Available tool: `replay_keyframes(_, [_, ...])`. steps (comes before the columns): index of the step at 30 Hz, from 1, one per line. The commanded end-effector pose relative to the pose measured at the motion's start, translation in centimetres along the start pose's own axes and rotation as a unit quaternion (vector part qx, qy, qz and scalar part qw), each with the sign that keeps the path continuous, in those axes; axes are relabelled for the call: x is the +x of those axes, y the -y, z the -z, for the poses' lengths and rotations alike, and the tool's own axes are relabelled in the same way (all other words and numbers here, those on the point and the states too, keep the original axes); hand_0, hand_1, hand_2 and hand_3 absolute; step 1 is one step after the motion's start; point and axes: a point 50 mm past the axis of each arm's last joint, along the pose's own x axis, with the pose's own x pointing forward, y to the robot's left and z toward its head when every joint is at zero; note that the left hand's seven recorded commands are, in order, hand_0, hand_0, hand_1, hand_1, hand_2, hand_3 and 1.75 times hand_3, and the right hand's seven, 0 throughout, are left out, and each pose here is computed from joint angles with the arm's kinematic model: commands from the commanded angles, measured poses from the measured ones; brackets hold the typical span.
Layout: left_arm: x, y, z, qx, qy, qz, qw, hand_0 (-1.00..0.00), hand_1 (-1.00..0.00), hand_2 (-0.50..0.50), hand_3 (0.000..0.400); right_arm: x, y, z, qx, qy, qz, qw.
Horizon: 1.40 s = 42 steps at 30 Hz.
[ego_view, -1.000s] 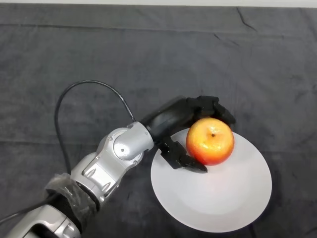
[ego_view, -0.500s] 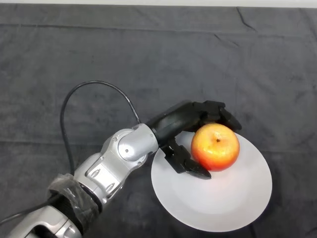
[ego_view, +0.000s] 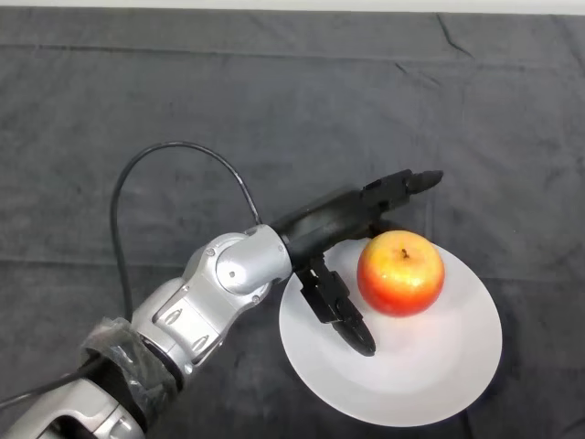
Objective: Move the apple to the plate
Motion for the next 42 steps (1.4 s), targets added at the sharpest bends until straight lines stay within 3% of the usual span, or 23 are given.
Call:
replay_keyframes(1, [-1.2,-0.6,0.1,-0.002,0.006,-0.013,1.000,0.00,0.00,0.00,0.000,-0.42,-0.94,1.69,0.0000,-0.023,-0.0141,0.9996])
replay_keyframes(10, [-2.8,-3.2,-0.5,-0.001,0.032,-0.068,0.997,0.00,0.00,0.00,0.000,-0.43,-0.95,1.70,0.0002,-0.023,-0.0141,0.9996])
replay_keyframes(18, [-5.1,-5.1,0.4,-0.002,0.042,-0.118,0.992,0.00,0.00,0.00,0.000,-0.44,-0.95,1.70,0.0004,-0.023,-0.0141,0.9996])
replay_keyframes(28, [-9.2,-7.9,2.5,0.001,0.022,-0.174,0.984,0.00,0.00,0.00,0.000,-0.45,-0.95,1.70,0.0007,-0.022,-0.0141,0.9996])
replay_keyframes(42, [-12.8,-11.1,2.6,0.012,0.000,-0.249,0.969,0.00,0.00,0.00,0.000,-0.46,-0.96,1.70,0.0008,-0.022,-0.0141,0.9996])
